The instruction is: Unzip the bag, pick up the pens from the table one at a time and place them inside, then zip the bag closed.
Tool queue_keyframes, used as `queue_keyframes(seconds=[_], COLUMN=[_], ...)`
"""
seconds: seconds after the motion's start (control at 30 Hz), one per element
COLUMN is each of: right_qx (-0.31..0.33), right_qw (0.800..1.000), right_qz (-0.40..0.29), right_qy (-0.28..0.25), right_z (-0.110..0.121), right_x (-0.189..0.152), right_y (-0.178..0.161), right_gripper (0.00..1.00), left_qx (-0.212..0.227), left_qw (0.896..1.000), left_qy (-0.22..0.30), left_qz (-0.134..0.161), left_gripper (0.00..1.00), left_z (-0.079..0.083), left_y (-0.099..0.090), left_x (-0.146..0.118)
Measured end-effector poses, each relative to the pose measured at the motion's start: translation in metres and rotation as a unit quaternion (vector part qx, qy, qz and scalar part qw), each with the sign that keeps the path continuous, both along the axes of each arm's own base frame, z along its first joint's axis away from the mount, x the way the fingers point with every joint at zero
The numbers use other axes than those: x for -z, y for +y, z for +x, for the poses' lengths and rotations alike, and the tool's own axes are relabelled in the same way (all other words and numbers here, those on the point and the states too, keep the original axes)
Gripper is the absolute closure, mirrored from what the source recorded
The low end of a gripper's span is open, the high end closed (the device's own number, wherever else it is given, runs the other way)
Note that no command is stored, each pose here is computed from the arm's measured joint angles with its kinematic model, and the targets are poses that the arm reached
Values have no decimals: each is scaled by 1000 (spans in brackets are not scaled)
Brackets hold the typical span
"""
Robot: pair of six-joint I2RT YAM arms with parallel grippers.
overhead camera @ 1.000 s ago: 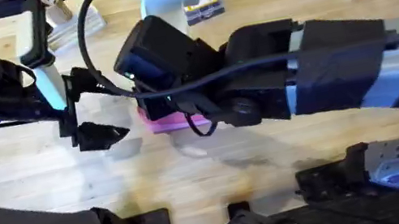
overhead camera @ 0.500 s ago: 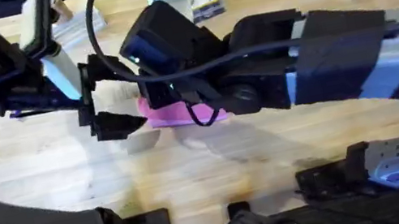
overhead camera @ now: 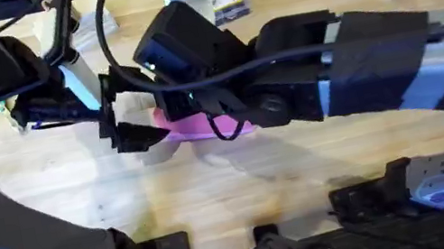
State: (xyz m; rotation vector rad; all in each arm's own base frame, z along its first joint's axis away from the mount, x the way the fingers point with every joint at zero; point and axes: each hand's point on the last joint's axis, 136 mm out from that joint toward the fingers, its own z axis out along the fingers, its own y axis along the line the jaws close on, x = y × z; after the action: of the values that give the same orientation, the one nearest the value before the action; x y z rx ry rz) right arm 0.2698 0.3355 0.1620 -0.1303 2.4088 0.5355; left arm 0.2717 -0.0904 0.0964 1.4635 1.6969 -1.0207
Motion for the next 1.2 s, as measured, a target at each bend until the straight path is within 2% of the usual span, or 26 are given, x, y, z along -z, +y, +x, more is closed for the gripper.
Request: queue_keyframes(seconds=[0.07, 0.1, 0.27, 0.3, 0.37, 0.7, 1.2], right_qx=[0, 0, 0, 0, 0, 6, 98], right_qw=[1000, 1000, 1000, 1000, 1000, 999, 987], right_qz=[0, 0, 0, 0, -1, -27, -93], right_qy=[0, 0, 0, 0, 0, 16, 93], right_z=[0, 0, 0, 0, 0, -2, 13], right_x=[0, 0, 0, 0, 0, 9, 15], right_y=[0, 0, 0, 0, 0, -13, -115], right_gripper=[971, 971, 971, 971, 971, 971, 971], left_qx=[-3, -3, 7, 12, 17, 20, 27], left_qw=[1000, 1000, 1000, 1000, 1000, 1000, 999], left_qy=[2, 2, -11, -17, -23, -23, -23], left_qz=[-7, -9, -11, -11, -10, -9, -10], left_gripper=[74, 165, 842, 929, 955, 958, 958], left_z=[1, 2, 4, 4, 5, 4, 3], left_y=[-1, -2, -8, -10, -12, -13, -18], left_x=[0, 0, 0, 1, 1, 1, 1])
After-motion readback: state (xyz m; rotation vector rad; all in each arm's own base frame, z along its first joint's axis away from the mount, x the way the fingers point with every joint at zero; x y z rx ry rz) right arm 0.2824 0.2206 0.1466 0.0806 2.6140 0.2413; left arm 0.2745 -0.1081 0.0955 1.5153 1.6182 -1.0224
